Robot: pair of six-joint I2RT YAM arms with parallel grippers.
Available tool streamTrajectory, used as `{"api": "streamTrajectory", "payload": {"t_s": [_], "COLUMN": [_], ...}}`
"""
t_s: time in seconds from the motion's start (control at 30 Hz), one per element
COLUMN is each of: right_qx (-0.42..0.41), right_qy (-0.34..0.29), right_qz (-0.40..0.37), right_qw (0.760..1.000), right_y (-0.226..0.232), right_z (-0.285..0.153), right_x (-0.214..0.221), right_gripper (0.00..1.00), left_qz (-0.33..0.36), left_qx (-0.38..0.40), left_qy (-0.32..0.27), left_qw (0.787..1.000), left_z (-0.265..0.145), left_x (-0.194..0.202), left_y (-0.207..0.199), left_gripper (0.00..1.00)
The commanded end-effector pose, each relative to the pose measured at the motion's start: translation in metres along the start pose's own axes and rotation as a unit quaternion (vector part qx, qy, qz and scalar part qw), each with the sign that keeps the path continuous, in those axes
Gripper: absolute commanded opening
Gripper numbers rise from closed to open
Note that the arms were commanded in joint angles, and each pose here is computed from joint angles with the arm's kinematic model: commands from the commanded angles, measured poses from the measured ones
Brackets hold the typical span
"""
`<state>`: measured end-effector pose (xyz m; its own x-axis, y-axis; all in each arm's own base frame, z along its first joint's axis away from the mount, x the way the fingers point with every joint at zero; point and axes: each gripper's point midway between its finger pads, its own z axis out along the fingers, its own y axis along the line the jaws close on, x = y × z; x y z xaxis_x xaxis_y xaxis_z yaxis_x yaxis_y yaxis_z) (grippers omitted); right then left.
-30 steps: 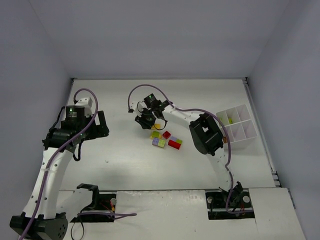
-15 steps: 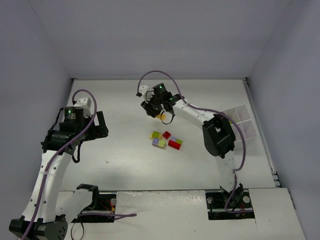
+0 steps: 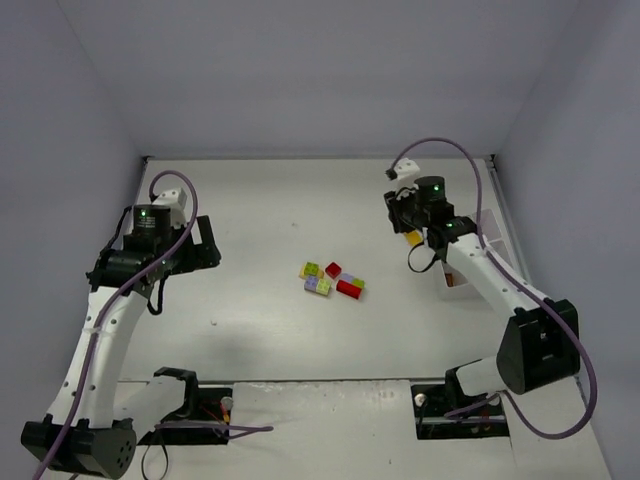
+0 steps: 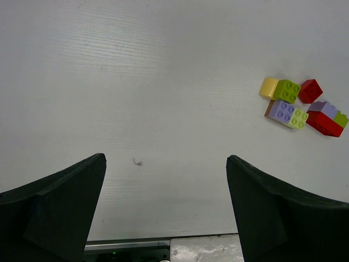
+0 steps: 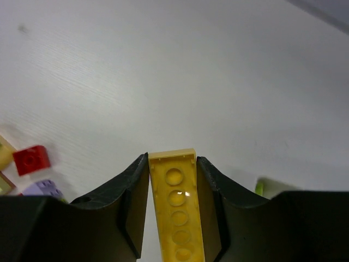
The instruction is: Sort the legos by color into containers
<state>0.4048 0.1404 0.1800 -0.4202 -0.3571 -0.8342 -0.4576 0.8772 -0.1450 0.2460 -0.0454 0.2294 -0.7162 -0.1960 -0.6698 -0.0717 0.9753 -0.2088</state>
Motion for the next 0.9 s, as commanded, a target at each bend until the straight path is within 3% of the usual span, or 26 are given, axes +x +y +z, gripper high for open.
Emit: {"api": "streamTrajectory", "payload": {"t_s": [0.0, 0.13, 0.3, 0.63, 0.87], "right_qx": [0.083, 0.19, 0.273, 0.289, 0.279], "right_qy": [-0.006, 0.006, 0.017, 0.028, 0.034], "right_qz": [0.05, 0.099, 0.111, 0.098, 0.09], "right_qw": [0.995, 0.977, 0.955, 0.952, 0.955], "right_y": [-0.042, -0.093, -0.123, -0.151, -0.154], "right_z": [-0.03, -0.067, -0.097, -0.097, -0.09], "right_x": [0.02, 0.056, 0.088, 0.107, 0.118], "right_gripper": [0.0, 0.0, 0.0, 0.01, 0.12], "left_qz": [-0.005, -0.002, 0.004, 0.005, 0.001], "left_qx": [0.033, 0.043, 0.053, 0.063, 0.066], "left_qy": [-0.041, -0.04, -0.045, -0.055, -0.055], "left_qw": [0.999, 0.998, 0.998, 0.996, 0.996], "left_z": [-0.005, -0.001, 0.002, -0.002, -0.005], "left_x": [-0.03, -0.036, -0.041, -0.045, -0.04], "left_y": [-0.018, -0.023, -0.027, -0.031, -0.031], "left_gripper": [0.85, 0.85, 0.85, 0.85, 0.85]}}
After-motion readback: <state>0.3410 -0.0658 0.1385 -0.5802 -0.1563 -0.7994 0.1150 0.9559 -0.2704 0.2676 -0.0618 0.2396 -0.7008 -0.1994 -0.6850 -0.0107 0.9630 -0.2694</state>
